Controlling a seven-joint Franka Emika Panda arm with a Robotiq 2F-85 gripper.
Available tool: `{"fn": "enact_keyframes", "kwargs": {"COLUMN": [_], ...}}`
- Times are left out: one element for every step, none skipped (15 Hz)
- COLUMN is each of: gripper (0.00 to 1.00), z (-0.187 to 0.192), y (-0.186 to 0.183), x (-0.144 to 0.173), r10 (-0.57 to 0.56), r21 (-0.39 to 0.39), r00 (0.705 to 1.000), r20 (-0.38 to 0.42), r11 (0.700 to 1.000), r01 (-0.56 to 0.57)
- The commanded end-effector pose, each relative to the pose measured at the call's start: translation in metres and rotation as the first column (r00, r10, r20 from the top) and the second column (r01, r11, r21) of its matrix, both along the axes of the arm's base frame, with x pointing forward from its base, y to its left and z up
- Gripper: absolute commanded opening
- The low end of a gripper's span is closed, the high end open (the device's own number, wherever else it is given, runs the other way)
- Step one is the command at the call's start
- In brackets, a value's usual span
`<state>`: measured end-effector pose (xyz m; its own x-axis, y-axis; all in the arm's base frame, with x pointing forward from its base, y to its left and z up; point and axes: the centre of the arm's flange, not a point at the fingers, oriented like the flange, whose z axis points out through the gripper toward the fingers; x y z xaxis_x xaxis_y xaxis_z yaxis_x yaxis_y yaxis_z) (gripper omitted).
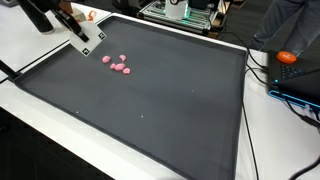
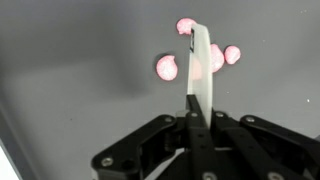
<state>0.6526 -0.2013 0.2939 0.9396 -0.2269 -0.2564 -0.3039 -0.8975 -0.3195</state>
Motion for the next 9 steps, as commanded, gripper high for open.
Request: {"fn": "enact_keyframes", "kwargs": {"gripper": [0.01,0.01,0.01,0.01,0.01,0.01,0.01,0.01,0.01], "z": [-0.004,-0.004,-0.004,-0.005,-0.005,-0.004,-0.004,-0.003,-0.002], "y": [-0.002,-0.001,-0.001,0.001,0.002,0.004,0.006,0.008,0.010], "x": [0.002,0.002,0.002,0.002,0.001,0.001,0.001,0.001,0.001], "r10": [-0.048,-0.051,-0.055,-0.060,-0.062,-0.066,-0.066,-0.066,-0.067], "r21": [0.004,-0.001,-0.015,-0.027,-0.034,-0.044,-0.052,-0.059,-0.067], "r00": [0.999,0.999,0.998,0.998,0.998,0.998,0.998,0.998,0.998], "r20": [-0.013,-0.014,-0.014,-0.015,-0.015,-0.014,-0.012,-0.008,-0.005], "r11": [0.999,0.999,0.998,0.998,0.997,0.997,0.997,0.996,0.996], "r01": [0.048,0.051,0.055,0.060,0.062,0.065,0.065,0.065,0.066]}}
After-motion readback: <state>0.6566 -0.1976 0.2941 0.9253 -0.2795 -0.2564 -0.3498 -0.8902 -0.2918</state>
